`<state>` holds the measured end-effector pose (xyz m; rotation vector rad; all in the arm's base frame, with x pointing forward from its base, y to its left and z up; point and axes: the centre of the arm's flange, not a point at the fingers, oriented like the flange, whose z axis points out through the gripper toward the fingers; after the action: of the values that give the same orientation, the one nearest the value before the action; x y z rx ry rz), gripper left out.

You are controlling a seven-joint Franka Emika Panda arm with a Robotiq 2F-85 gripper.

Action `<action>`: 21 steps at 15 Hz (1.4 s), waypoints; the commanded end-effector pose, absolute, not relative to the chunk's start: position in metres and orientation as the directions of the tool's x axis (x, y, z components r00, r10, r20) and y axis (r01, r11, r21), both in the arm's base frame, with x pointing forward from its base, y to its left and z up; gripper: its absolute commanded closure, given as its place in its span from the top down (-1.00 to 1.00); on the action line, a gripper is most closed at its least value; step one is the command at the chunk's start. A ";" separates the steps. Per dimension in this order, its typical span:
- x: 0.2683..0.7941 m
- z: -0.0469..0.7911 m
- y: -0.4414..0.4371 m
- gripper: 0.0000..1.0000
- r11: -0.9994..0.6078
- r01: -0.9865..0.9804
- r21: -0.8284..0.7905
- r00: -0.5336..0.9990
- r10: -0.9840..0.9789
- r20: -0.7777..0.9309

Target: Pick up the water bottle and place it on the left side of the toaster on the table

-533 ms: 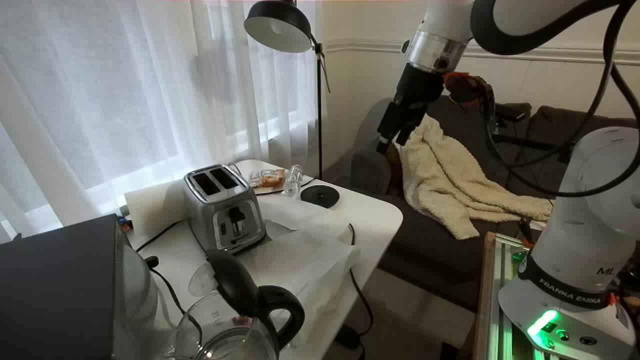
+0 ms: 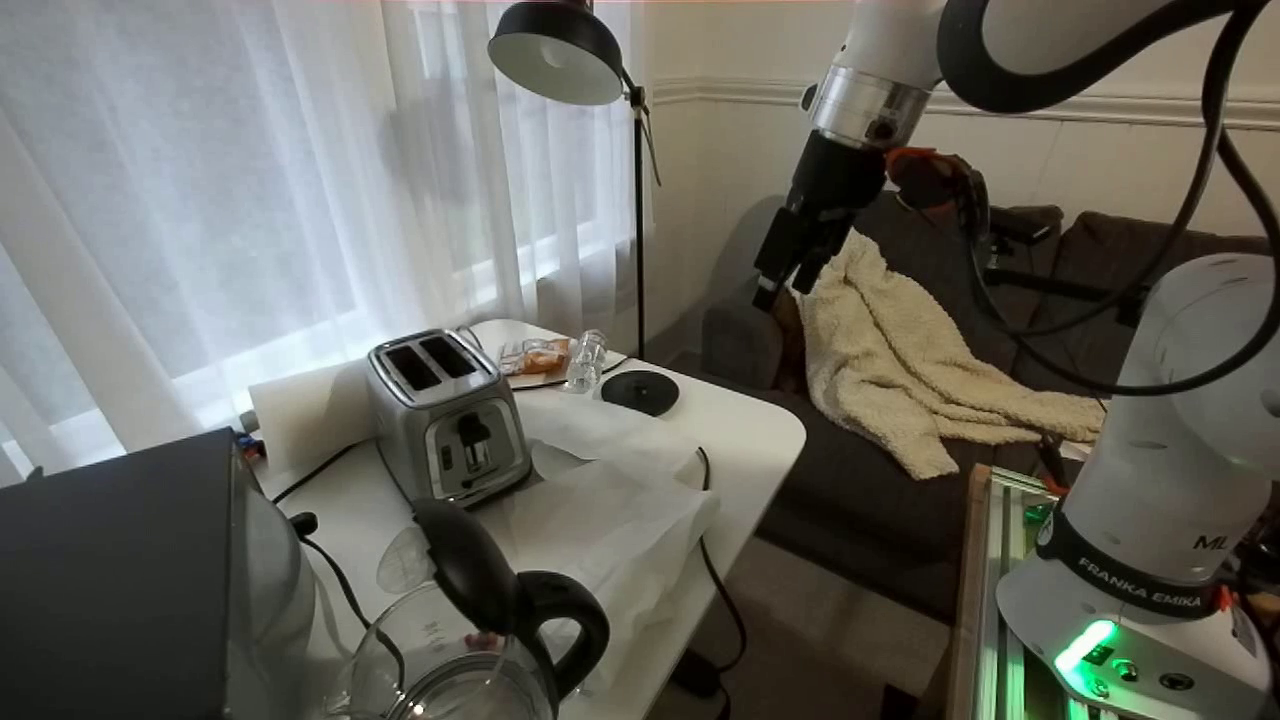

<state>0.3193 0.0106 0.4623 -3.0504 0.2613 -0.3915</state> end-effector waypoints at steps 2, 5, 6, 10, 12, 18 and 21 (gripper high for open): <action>0.319 0.462 0.011 1.00 -0.984 -0.160 -0.076 0.954 -0.174 0.246; 0.359 0.471 -0.008 1.00 -0.956 -0.258 -0.139 0.936 -0.283 0.211; 0.374 0.472 -0.019 1.00 -0.938 -0.314 -0.148 0.917 -0.340 0.207; 0.421 0.465 -0.061 1.00 -0.848 -0.504 -0.166 0.829 -0.529 0.182; 0.447 0.455 -0.074 1.00 -0.792 -0.583 -0.179 0.773 -0.609 0.179; 0.522 0.416 -0.087 1.00 -0.645 -0.738 -0.197 0.592 -0.760 0.269; 0.549 0.388 -0.084 1.00 -0.609 -0.776 -0.163 0.537 -0.774 0.335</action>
<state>0.5125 -0.0888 0.4081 -2.7569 1.2692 -0.5304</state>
